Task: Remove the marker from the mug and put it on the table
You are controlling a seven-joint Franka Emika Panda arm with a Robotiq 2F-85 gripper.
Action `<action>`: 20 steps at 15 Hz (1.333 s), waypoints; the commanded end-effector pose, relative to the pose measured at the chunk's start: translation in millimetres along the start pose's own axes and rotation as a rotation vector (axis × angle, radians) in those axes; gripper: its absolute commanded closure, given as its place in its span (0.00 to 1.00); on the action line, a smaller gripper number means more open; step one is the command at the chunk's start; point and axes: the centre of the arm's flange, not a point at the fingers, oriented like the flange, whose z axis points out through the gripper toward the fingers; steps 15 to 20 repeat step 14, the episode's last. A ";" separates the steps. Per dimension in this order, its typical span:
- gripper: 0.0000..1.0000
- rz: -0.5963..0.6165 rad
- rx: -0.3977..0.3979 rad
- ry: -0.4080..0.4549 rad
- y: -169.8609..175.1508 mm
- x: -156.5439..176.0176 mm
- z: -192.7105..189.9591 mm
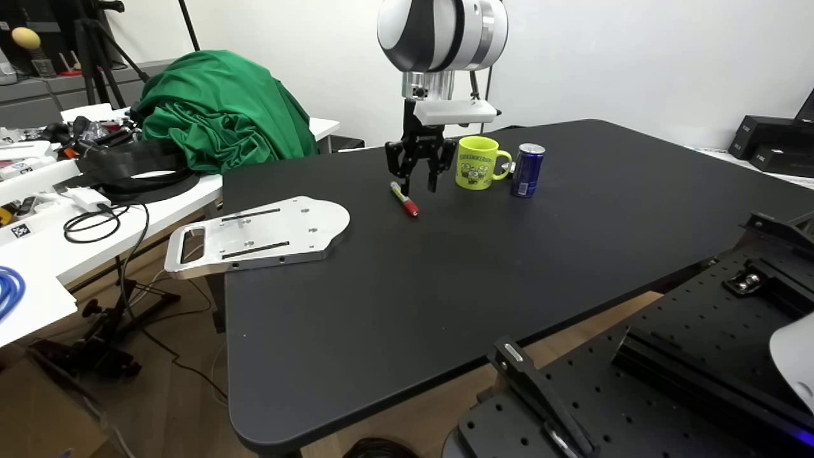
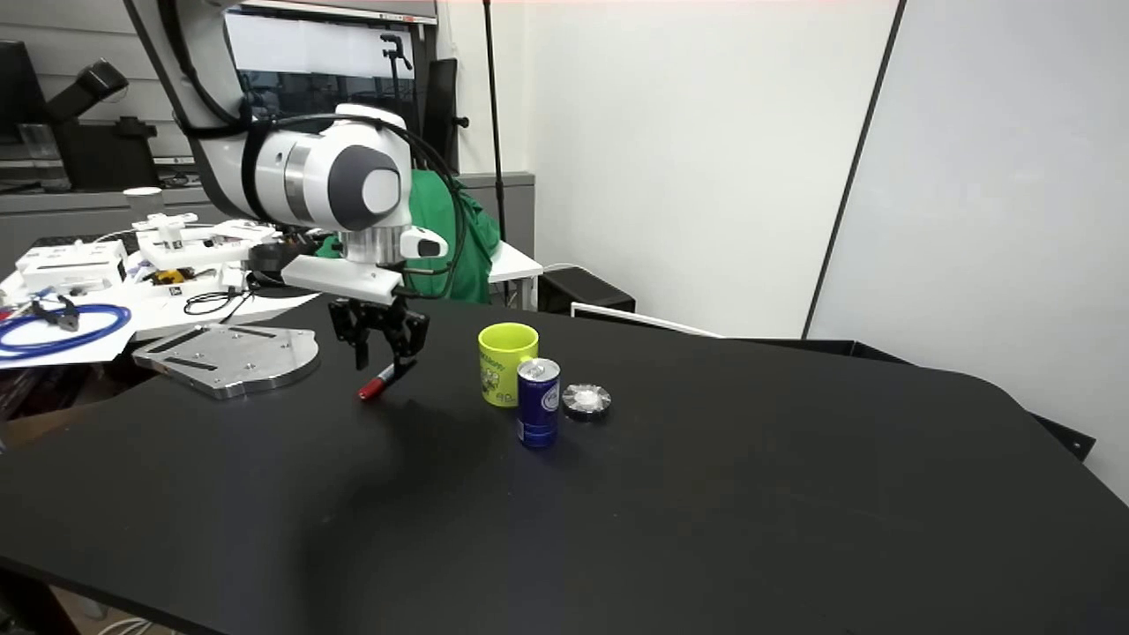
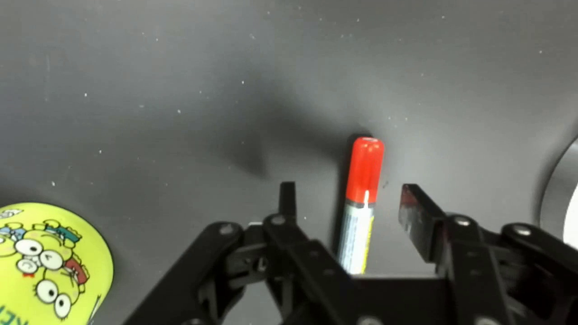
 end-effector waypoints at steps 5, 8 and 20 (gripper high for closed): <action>0.00 0.028 0.025 -0.079 -9.5 13.0 -100.6; 0.00 -0.001 0.041 -0.109 -13.8 7.5 -95.6; 0.00 -0.009 0.058 -0.128 -14.5 5.1 -106.6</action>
